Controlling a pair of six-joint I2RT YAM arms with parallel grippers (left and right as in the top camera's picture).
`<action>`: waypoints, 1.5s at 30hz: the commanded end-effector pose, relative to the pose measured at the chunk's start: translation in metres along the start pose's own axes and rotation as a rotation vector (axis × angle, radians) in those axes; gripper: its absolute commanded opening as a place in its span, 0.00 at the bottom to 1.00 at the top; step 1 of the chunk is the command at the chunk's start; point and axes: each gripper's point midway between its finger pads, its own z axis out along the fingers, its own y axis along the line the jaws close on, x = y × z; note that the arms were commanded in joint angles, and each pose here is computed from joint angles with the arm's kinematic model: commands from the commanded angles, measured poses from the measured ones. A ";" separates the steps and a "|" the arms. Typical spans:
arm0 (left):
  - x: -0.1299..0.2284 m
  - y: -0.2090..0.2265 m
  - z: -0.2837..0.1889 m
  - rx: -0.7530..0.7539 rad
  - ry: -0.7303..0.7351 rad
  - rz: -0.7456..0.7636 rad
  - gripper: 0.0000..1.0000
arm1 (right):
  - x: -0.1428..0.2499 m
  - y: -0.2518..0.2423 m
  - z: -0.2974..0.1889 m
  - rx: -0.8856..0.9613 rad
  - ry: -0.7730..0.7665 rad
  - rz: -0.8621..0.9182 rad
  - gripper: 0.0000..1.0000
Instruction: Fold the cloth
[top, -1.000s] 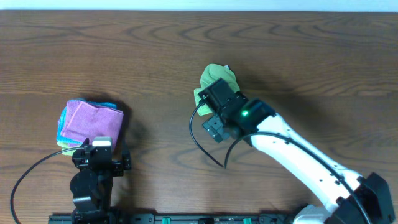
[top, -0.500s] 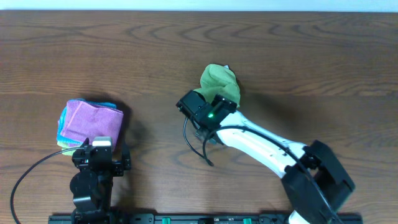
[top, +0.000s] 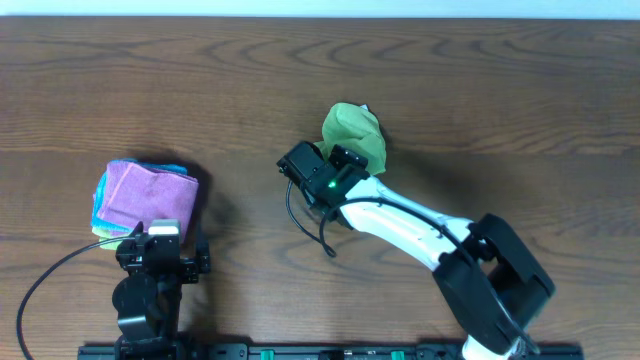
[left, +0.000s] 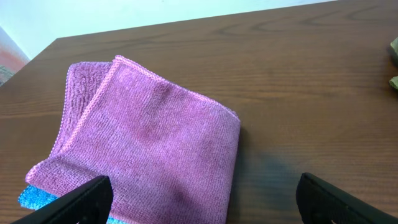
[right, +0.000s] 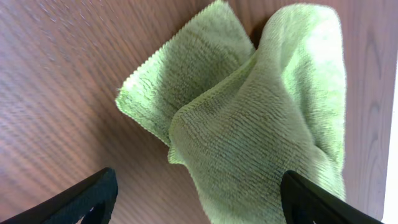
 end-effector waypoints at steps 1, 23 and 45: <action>0.009 -0.001 0.003 0.002 0.021 0.018 0.95 | 0.001 -0.004 0.009 0.015 0.018 -0.010 0.81; 0.009 -0.002 0.003 0.002 0.021 0.019 0.95 | 0.008 -0.024 0.028 0.004 0.019 0.074 0.74; 0.009 -0.001 0.003 0.002 0.021 0.019 0.95 | 0.012 -0.023 0.045 0.073 0.064 0.074 0.03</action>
